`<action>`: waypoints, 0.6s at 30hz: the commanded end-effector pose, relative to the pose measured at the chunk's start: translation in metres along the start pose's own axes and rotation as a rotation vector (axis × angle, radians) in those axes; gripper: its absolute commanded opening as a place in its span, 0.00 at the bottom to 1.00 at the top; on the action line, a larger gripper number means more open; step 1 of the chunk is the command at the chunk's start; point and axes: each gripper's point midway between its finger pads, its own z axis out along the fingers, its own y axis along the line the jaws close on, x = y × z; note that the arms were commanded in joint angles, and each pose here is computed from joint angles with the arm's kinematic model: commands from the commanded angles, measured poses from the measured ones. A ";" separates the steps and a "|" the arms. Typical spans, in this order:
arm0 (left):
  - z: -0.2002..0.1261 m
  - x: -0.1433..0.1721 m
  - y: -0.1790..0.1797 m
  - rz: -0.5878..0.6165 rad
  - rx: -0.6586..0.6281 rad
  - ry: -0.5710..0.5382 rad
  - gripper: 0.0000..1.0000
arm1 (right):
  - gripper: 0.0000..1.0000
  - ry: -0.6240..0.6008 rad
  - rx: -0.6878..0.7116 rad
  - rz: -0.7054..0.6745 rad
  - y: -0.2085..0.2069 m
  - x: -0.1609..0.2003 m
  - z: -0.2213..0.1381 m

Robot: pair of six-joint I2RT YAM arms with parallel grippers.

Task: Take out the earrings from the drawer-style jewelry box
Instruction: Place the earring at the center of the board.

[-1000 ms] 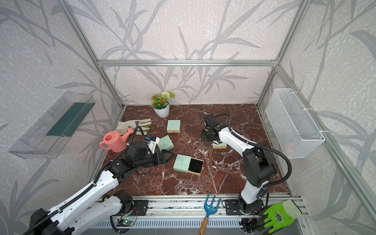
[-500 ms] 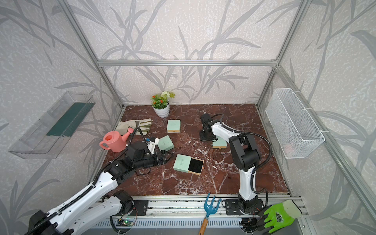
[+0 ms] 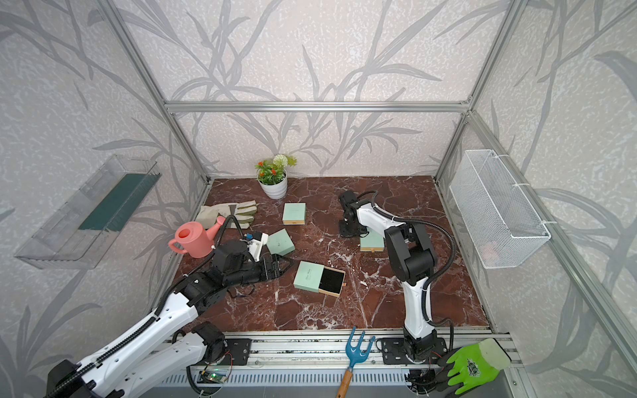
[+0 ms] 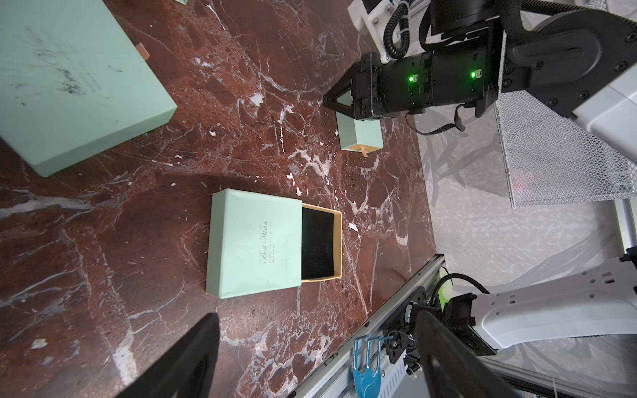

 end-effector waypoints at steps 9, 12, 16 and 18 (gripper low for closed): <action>0.001 -0.001 0.007 -0.008 -0.024 -0.011 0.88 | 0.18 0.010 -0.016 0.000 0.000 -0.001 -0.010; 0.003 0.000 0.008 -0.011 -0.023 -0.002 0.88 | 0.18 -0.035 -0.054 0.004 0.007 -0.008 -0.032; 0.007 0.002 0.007 -0.013 -0.018 0.023 0.88 | 0.24 -0.102 -0.109 0.002 0.019 -0.009 -0.070; 0.010 0.005 0.009 -0.015 -0.027 0.042 0.88 | 0.31 -0.125 -0.158 -0.005 0.030 0.004 -0.088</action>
